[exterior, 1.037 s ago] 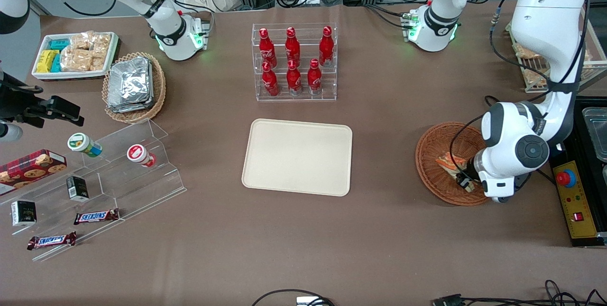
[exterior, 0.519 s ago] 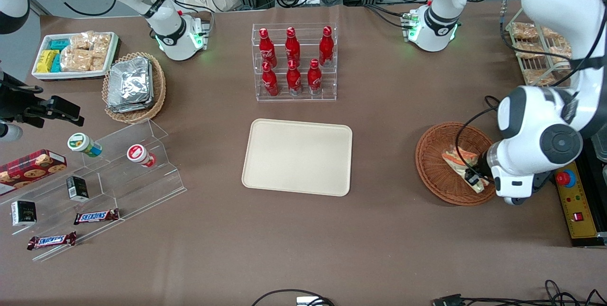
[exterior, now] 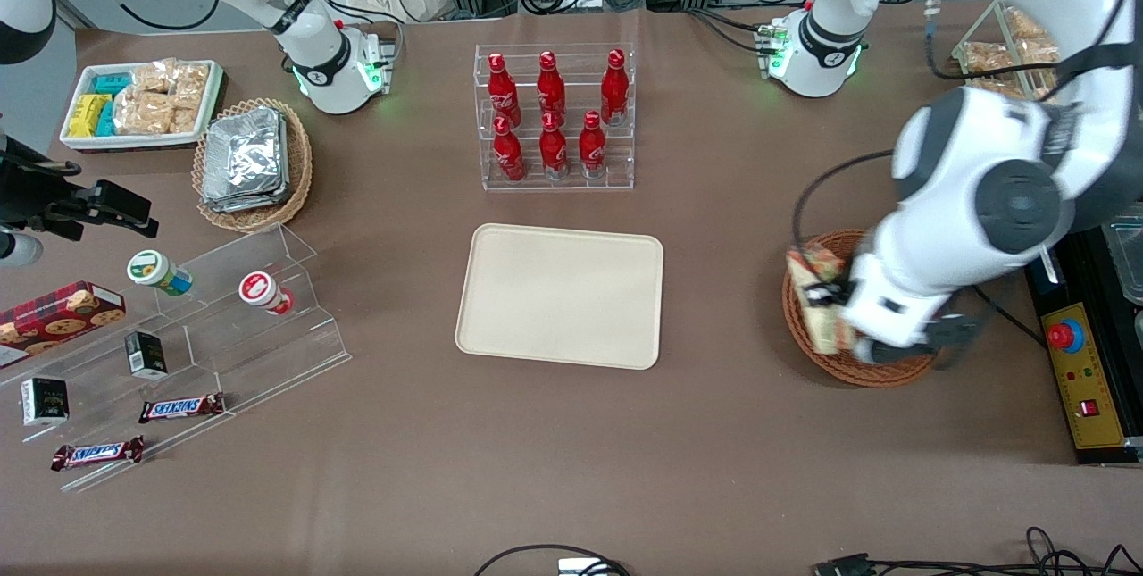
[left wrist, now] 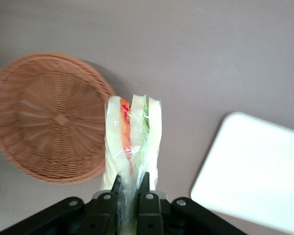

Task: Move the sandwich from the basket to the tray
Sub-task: 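Carry the held sandwich with the left gripper over the cream tray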

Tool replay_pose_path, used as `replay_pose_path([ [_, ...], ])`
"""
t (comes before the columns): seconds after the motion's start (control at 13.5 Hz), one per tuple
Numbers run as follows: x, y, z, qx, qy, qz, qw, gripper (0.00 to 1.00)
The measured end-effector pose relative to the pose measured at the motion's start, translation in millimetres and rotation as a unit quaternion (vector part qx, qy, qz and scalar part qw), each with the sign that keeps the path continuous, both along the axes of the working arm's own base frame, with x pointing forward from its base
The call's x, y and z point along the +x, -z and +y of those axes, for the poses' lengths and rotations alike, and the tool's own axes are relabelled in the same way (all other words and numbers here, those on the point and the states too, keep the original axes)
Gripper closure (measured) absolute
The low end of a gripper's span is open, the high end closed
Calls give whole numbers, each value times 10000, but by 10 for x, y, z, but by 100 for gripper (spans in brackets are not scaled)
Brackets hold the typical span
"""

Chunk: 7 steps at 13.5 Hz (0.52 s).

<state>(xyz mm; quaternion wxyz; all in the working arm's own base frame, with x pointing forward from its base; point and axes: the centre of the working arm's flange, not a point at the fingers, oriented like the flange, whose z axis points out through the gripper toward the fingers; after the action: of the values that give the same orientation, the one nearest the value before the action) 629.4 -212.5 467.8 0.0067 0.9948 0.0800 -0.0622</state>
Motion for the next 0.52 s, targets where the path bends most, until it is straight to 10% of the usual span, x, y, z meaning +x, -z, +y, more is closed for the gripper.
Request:
replay_pose_path([
  [0.52,-228,1360,-1572,-321,1048,285,9936,85],
])
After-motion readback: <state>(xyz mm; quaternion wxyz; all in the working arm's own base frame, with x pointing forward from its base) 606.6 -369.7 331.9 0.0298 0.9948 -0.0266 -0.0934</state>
